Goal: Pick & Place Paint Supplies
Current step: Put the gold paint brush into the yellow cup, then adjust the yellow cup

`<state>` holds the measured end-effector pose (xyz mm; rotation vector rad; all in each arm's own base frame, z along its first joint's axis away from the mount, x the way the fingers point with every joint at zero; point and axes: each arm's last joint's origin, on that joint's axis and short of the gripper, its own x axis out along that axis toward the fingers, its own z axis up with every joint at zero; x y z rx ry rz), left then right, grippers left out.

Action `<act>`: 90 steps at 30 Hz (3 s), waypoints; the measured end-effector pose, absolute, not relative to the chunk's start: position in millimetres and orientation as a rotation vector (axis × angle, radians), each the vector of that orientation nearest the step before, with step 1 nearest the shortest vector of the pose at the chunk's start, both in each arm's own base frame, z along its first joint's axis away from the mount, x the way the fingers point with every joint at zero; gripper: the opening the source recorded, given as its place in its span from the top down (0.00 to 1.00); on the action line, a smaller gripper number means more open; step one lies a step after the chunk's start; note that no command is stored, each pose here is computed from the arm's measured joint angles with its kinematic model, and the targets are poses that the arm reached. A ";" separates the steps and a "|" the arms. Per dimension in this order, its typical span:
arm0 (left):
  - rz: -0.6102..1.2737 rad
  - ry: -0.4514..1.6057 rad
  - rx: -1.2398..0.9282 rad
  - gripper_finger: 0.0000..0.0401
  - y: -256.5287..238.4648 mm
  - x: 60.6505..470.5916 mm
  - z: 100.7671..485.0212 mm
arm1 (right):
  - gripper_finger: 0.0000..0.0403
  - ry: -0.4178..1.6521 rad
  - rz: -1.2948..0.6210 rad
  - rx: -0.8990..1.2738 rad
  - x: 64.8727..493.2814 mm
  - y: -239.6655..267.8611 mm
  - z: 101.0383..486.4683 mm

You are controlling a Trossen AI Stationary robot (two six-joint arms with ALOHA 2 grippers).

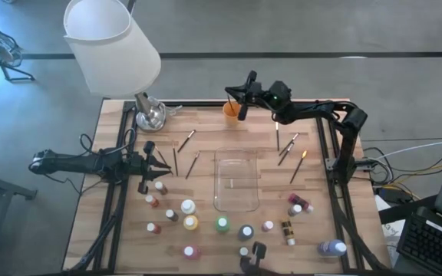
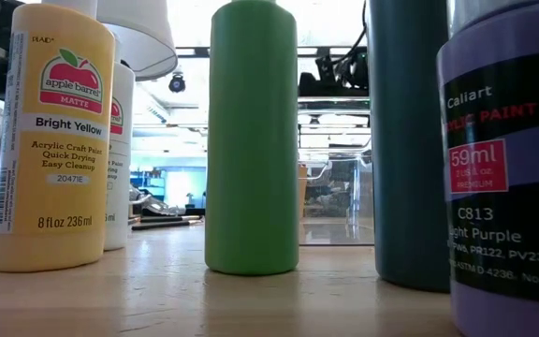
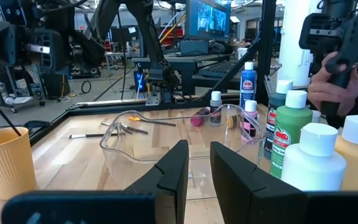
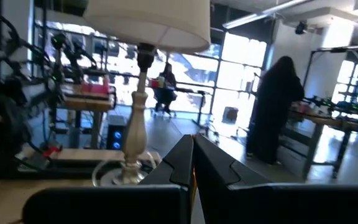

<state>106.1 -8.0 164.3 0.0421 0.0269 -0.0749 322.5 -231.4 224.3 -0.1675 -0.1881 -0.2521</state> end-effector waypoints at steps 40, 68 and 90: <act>-0.075 0.026 0.042 0.82 -8.0 106.1 164.4 | 0.98 0.083 -0.259 0.018 323.6 -233.4 195.1; -0.075 0.026 0.042 0.82 -8.0 106.1 164.4 | 0.84 0.201 -0.258 0.079 321.8 -232.3 182.7; -0.075 0.026 0.042 0.82 -8.0 106.1 164.4 | 0.63 0.628 -0.514 0.080 239.6 -186.2 257.9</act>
